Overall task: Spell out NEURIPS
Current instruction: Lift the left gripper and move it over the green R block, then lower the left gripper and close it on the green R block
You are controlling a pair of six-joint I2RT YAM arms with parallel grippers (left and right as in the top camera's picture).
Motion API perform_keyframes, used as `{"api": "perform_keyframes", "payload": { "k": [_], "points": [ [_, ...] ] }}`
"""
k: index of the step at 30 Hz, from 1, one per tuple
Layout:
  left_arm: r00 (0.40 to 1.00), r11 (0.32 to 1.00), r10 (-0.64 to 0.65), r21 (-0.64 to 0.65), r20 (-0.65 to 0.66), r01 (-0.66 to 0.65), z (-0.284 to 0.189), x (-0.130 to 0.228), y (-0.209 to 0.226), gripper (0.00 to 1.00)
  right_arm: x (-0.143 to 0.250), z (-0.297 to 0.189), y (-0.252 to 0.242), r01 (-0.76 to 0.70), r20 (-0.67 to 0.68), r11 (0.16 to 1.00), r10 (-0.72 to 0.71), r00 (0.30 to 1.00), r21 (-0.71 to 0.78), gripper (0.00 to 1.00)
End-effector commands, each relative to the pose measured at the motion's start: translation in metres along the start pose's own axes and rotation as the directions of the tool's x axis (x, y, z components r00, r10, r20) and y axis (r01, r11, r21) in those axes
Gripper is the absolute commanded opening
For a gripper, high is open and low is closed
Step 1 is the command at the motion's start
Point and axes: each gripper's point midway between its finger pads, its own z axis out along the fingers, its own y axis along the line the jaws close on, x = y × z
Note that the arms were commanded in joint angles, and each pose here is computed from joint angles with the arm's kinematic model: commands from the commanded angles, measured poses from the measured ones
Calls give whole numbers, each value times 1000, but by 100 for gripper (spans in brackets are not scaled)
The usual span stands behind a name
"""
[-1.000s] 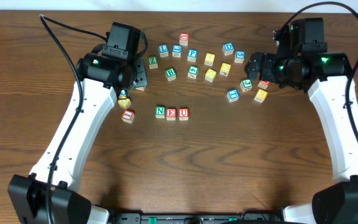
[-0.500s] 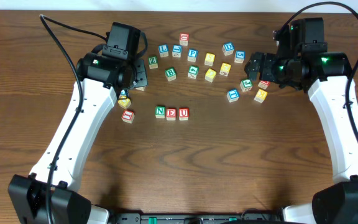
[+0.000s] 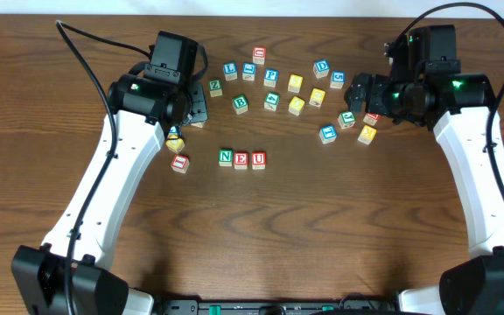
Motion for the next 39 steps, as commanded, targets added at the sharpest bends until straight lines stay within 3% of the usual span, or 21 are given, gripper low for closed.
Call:
{"api": "perform_keyframes", "payload": {
  "k": [1, 9, 15, 24, 39],
  "points": [
    [1000, 1000, 16, -13, -5, -16, 3, -2, 1, 40, -5, -4, 4, -1, 15, 1000, 1, 1000, -5, 99],
    [999, 998, 39, 42, 3, -39, 8, -7, -11, 40, -5, -4, 4, -1, 15, 1000, 1, 1000, -5, 99],
    [998, 997, 57, 56, 29, -59, 7, -32, -22, 40, -5, -4, 4, -1, 15, 1000, 1, 1000, -5, 99],
    [993, 994, 106, 29, -51, -104, 27, -65, -39, 41, -5, -4, 4, -1, 15, 1000, 1, 1000, -5, 99],
    [989, 998, 57, -23, -134, -61, 48, -51, -20, 40, -5, -4, 4, -1, 15, 1000, 1, 1000, -5, 99]
  ]
}}
